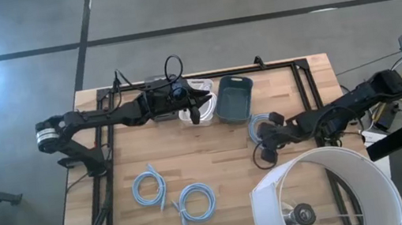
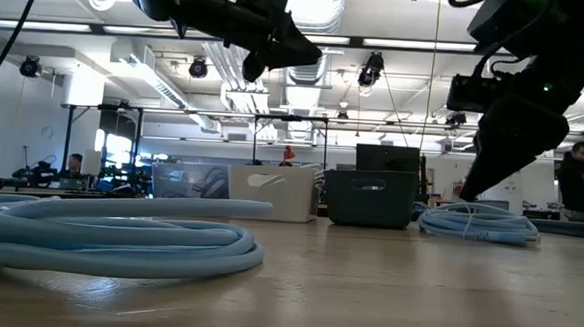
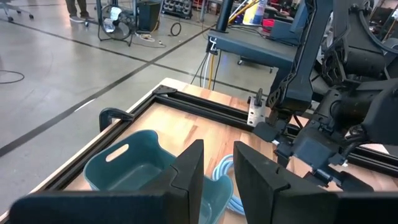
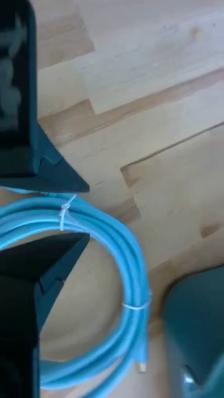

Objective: Pick & Place USB Port
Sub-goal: Put the top blue HDMI cable into the blue bin

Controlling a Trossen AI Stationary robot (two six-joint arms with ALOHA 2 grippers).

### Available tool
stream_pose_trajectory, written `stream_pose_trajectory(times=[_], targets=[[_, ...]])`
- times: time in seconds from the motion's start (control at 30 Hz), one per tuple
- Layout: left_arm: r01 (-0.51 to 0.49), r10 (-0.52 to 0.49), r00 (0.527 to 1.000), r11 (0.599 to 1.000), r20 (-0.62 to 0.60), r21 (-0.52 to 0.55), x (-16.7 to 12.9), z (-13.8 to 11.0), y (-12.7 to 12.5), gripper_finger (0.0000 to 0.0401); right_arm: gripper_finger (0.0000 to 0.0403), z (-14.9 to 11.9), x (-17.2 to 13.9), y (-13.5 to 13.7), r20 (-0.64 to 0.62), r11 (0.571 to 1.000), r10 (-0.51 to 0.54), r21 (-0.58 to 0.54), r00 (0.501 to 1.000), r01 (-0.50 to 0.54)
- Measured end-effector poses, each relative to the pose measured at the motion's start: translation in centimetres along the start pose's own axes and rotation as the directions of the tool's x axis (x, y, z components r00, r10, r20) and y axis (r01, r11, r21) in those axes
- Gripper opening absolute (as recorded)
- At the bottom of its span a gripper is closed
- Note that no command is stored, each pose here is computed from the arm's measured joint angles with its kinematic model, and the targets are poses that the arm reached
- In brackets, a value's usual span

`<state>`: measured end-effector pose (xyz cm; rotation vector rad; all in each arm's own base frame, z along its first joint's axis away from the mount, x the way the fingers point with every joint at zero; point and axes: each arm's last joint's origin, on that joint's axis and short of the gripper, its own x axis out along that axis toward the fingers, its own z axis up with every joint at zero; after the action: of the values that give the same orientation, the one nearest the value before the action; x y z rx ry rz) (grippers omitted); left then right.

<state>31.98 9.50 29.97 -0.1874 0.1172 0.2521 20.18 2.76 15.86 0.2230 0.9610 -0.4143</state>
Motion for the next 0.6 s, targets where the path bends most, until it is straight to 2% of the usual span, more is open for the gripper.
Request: stream_pose_trajectory(times=[0.13,0.3,0.47,0.6], targets=[[0.001,-0.001,1.0,1.0,0.0,0.0,0.0,0.0,0.0,0.009,0.0141,-0.7,0.6,-0.2,-0.038,1.0,-0.021,0.017,0.999,0.022],[-0.001,0.001,1.0,1.0,-0.007,0.0,0.0,-0.1,0.0,0.009,0.0158,-1.8,1.9,-0.3,-0.122,0.999,-0.038,-0.002,0.992,0.038],[-0.003,0.003,1.0,1.0,-0.017,-0.001,0.0,-0.2,0.0,0.009,0.016,-2.2,3.0,-0.1,-0.163,0.998,-0.065,-0.033,0.985,0.06],[-0.003,0.003,1.0,1.0,-0.019,-0.001,0.0,-0.2,0.0,0.009,0.0139,-2.4,3.5,0.0,-0.184,0.996,-0.078,-0.045,0.98,0.07]])
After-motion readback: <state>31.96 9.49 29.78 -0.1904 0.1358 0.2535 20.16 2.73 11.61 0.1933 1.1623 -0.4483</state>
